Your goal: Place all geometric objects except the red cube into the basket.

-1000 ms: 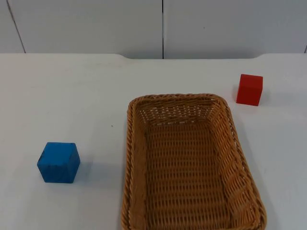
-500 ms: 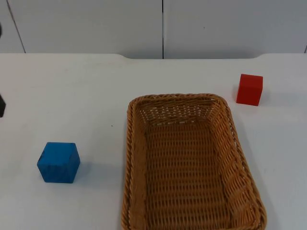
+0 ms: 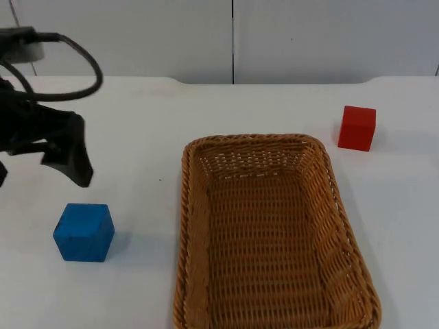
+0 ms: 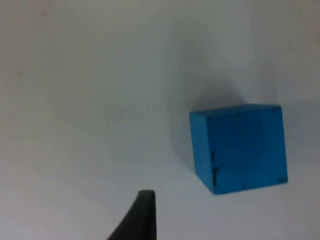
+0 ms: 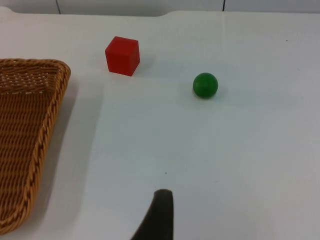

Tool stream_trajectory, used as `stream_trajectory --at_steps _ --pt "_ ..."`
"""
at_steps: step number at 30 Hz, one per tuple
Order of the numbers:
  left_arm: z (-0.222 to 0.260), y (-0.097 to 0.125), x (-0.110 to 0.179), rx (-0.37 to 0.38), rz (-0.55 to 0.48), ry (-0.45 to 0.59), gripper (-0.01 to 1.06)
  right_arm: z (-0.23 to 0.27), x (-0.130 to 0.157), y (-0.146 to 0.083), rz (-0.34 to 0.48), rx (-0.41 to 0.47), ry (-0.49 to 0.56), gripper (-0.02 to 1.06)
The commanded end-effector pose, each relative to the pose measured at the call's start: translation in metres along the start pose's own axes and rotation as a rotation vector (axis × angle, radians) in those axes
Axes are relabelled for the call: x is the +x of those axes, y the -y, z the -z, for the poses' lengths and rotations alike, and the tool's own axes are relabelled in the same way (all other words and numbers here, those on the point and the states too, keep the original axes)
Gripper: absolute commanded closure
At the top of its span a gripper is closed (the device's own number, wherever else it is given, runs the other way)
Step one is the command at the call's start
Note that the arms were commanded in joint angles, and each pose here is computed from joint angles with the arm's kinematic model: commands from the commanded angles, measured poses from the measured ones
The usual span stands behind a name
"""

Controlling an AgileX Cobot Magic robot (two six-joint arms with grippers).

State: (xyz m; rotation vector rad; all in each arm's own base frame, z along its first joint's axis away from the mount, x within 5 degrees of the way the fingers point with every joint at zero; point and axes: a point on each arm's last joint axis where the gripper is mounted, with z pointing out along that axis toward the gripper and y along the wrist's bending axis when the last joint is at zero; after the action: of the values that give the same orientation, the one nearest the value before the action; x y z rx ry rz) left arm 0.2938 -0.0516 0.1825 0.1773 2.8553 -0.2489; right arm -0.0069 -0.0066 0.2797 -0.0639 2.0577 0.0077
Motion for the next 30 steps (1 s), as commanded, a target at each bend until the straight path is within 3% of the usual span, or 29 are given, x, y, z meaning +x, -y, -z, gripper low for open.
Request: stream_trajectory --at_steps 1,11,22,26,30 --pt "-0.012 0.003 -0.004 0.000 0.002 -0.013 0.07 0.000 0.000 0.000 0.003 0.002 0.014 0.26" --pt "-0.060 0.012 -0.008 -0.011 -0.023 -0.070 0.07 0.000 0.000 0.000 0.003 0.002 0.014 0.26" --pt "-0.096 0.006 -0.002 -0.028 -0.010 -0.122 0.08 0.000 0.000 0.000 0.003 0.002 0.014 0.26" --pt "-0.098 0.006 -0.004 -0.032 -0.010 -0.102 0.17 0.000 0.000 0.000 0.003 0.002 0.014 0.26" --pt "-0.098 0.005 -0.005 -0.033 -0.010 -0.090 0.43 0.000 0.000 0.000 0.003 0.002 0.014 0.26"
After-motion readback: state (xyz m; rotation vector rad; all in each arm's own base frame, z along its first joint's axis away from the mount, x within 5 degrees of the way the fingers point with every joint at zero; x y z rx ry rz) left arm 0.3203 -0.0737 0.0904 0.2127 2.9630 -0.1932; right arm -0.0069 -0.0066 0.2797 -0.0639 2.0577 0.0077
